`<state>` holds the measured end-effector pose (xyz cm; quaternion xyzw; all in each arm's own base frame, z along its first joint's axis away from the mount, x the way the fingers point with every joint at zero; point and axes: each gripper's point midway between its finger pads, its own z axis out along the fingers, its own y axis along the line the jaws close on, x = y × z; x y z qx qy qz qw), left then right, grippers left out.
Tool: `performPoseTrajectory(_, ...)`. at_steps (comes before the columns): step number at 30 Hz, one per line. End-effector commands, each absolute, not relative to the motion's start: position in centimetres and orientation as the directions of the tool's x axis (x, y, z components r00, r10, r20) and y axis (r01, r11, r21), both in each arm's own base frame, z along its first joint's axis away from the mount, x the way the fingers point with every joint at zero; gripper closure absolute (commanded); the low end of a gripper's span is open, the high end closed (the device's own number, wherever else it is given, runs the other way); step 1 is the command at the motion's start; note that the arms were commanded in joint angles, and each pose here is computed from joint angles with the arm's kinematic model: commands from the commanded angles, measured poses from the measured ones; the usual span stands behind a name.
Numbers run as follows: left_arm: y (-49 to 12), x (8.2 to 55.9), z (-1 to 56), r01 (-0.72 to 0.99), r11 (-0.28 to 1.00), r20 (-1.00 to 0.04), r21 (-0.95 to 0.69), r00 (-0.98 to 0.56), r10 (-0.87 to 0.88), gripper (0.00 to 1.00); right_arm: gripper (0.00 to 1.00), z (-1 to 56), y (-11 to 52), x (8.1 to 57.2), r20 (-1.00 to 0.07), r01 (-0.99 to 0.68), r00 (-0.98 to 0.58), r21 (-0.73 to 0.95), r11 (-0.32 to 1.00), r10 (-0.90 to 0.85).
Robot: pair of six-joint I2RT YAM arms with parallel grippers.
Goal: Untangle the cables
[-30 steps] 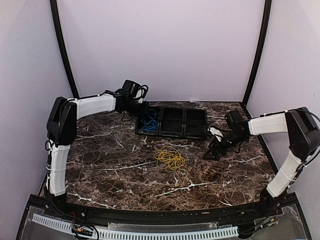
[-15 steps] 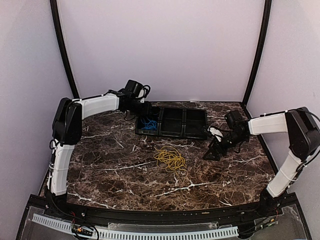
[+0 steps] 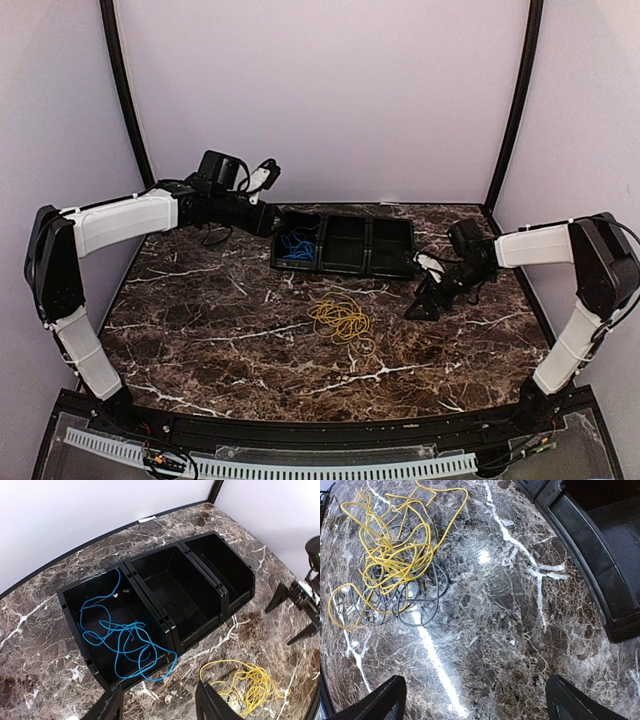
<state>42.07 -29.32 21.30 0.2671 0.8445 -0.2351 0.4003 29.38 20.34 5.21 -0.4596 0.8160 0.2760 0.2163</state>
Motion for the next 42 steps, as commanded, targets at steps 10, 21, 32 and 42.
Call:
performPoseTrajectory(10, -29.6, 42.3, 12.4, 0.763, 0.614, -0.660, 0.202, -0.357, 0.661, 0.53, 0.01, 5.3, 21.2, 29.2, -0.607, -0.894, -0.440, 0.223, 0.389, -0.662)
performPoseTrajectory(21, -32.3, 44.6, 11.1, 0.778, 0.601, -0.687, 0.185, -0.335, 0.645, 0.74, 0.01, 4.9, 21.2, 29.1, -0.596, -0.892, -0.445, 0.231, 0.388, -0.668)
performPoseTrajectory(32, -33.0, 49.0, 11.6, 0.691, 0.699, -0.713, 0.184, -0.395, 0.579, 1.00, 0.01, 4.6, 21.0, 29.1, -0.589, -0.892, -0.445, 0.225, 0.392, -0.675)
performPoseTrajectory(42, -32.8, 51.2, 9.2, 0.565, 0.819, -0.691, 0.102, -0.552, 0.467, 1.00, 0.01, 5.0, 21.1, 29.1, -0.591, -0.892, -0.445, 0.225, 0.392, -0.673)
